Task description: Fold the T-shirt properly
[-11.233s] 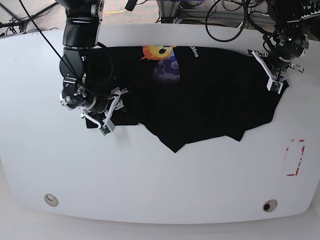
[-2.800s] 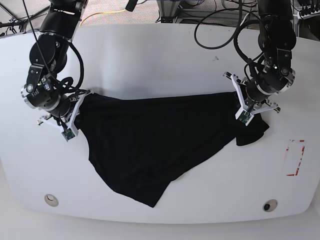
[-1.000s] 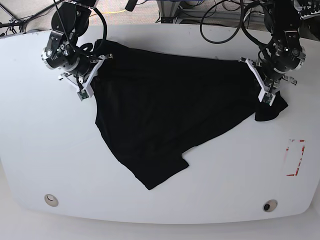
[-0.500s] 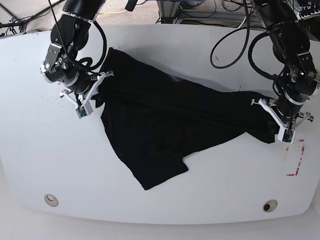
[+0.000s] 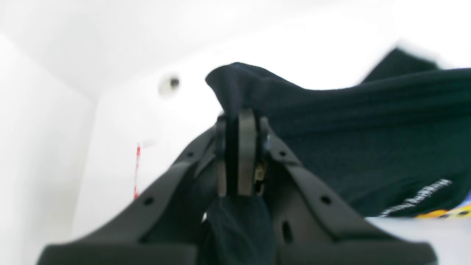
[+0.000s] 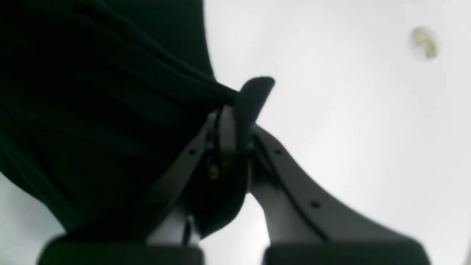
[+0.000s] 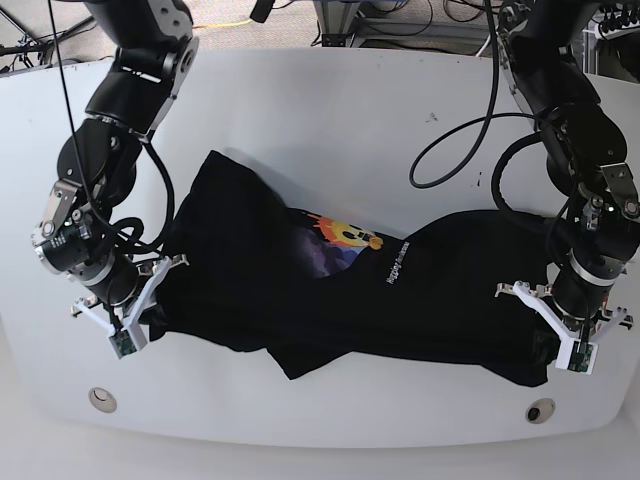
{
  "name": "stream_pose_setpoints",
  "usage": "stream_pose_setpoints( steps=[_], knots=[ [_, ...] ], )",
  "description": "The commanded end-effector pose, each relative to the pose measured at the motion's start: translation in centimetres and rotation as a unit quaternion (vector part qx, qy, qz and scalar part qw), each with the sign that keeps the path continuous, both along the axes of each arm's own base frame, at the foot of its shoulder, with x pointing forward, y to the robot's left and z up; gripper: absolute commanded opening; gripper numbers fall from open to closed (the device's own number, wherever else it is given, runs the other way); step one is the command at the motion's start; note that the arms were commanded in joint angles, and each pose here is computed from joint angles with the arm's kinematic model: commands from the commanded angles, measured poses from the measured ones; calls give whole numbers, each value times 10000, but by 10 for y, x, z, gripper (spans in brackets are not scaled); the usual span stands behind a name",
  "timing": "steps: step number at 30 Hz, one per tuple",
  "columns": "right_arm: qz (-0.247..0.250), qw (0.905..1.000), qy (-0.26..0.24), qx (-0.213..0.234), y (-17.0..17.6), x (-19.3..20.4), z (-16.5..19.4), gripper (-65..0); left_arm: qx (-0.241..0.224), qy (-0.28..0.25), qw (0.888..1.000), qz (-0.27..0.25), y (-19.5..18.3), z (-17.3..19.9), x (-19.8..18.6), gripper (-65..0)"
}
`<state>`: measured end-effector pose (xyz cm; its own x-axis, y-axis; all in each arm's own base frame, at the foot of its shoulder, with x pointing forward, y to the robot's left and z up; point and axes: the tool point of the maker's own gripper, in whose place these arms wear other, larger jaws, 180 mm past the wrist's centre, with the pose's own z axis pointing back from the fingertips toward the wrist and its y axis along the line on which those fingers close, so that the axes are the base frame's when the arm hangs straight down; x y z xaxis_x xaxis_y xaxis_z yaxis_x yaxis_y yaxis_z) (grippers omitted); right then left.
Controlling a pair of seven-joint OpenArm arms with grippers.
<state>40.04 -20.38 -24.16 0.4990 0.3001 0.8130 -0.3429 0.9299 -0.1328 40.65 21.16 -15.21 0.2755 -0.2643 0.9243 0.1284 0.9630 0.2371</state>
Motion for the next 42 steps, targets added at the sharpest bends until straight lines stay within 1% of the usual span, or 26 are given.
stream_pose_setpoints(
  steps=[1,5,7,9,11,14,15,18,23,25,28,30,32,36,37,39,42],
  knots=[
    [-58,9982,-341,-493,-20,23,39,-650,5,-332,9989,333,12,27,12,-650],
    [96,9933,-733,-883,-22,45,84,-650,-46,-638,9975,287,5,54,23,-650],
    [222,9878,-981,-1185,-20,55,113,-650,-55,-786,9964,298,5,69,27,-650],
    [353,9830,-1095,-1431,-16,63,130,-650,-50,-921,9953,297,5,83,29,-650],
    [417,9760,-1277,-1712,-18,72,159,-650,-47,-1105,9934,305,5,101,32,-650],
    [445,9666,-1497,-2034,-20,80,193,-650,-46,-1385,9899,301,5,126,34,-650],
    [448,9620,-1613,-2159,-19,82,209,-650,12,-1486,9883,338,9,136,34,-650],
    [435,9517,-1756,-2481,-20,86,239,-650,157,-1712,9841,454,20,165,32,-650],
    [356,9462,-1923,-2576,-23,92,273,-650,258,-2166,9752,360,12,209,31,-650],
    [267,9429,-2075,-2592,-25,91,292,-650,460,-2441,9676,453,18,237,26,-650],
    [98,9372,-2262,-2654,-30,86,323,-650,621,-2556,9634,513,18,260,32,-650],
    [2,9358,-2306,-2668,-34,84,336,-650,662,-2617,9613,543,19,278,37,-650],
    [-78,9342,-2321,-2709,-36,80,344,-650,653,-2665,9602,514,17,288,40,-650],
    [-181,9302,-2308,-2850,-38,73,347,-650,857,-2593,9606,512,16,285,41,-650],
    [-148,9322,-2219,-2857,-37,75,337,-650,944,-2474,9630,498,16,276,44,-650],
    [-70,9373,-1986,-2862,-37,78,312,-650,1030,-2160,9701,416,12,246,51,-650],
    [20,9407,-1801,-2873,-35,77,285,-650,1117,-1992,9729,349,7,221,47,-650]
  ],
)
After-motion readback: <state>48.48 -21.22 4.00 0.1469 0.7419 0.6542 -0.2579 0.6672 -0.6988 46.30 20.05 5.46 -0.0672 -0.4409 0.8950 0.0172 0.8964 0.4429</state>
